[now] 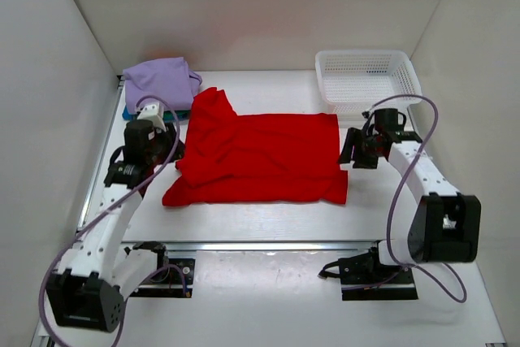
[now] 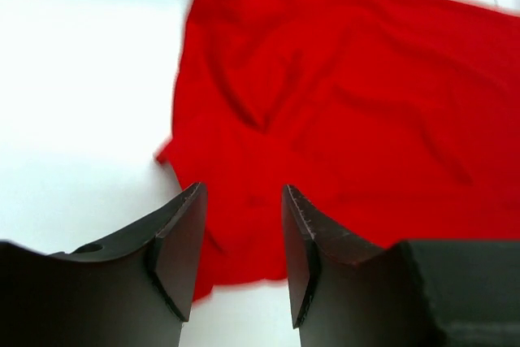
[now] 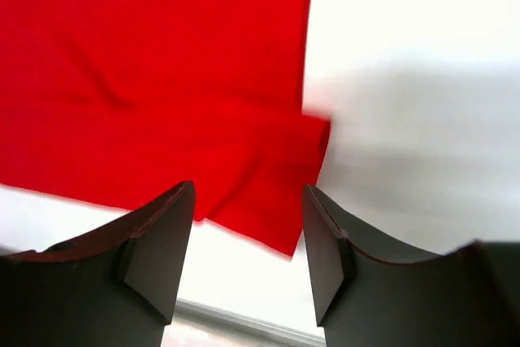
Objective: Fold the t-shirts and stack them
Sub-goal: Fold the flattened tshirt in 1/3 of the way
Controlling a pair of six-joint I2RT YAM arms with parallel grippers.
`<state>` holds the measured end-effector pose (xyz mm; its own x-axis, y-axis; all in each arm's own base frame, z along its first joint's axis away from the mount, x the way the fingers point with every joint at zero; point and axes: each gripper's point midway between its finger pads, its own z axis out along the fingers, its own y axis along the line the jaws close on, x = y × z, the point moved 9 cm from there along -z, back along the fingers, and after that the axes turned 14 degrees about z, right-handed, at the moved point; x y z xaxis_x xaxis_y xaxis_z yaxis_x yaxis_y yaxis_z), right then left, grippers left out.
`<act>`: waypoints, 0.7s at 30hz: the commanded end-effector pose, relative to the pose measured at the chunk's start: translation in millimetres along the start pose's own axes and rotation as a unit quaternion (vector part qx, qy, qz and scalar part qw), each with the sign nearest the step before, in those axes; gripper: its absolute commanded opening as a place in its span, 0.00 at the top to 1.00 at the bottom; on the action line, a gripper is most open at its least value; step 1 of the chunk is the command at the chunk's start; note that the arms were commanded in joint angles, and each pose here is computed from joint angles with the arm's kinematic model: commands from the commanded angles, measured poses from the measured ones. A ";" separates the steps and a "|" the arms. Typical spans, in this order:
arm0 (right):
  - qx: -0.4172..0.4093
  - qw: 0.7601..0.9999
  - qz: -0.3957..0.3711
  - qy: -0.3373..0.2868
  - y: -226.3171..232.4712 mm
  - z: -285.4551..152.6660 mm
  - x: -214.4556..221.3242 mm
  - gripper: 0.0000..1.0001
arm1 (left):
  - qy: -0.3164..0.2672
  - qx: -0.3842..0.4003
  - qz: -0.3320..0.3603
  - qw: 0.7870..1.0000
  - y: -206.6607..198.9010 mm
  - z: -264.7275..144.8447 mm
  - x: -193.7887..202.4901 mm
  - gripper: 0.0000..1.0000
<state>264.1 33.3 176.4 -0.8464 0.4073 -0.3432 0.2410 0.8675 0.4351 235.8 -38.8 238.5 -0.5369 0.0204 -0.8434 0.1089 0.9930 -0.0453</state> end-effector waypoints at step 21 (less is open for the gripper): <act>-0.068 0.985 0.155 0.027 -14.6 15.8 96.2 0.44 | 0.169 -0.101 -0.048 0.979 5.1 -3.5 104.2 0.58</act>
<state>181.1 64.0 127.7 -0.7740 0.6193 -0.1323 0.4371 0.6736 0.5960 173.0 -34.7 152.7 -0.7995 -0.0641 -0.5972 -0.0804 0.9968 0.0006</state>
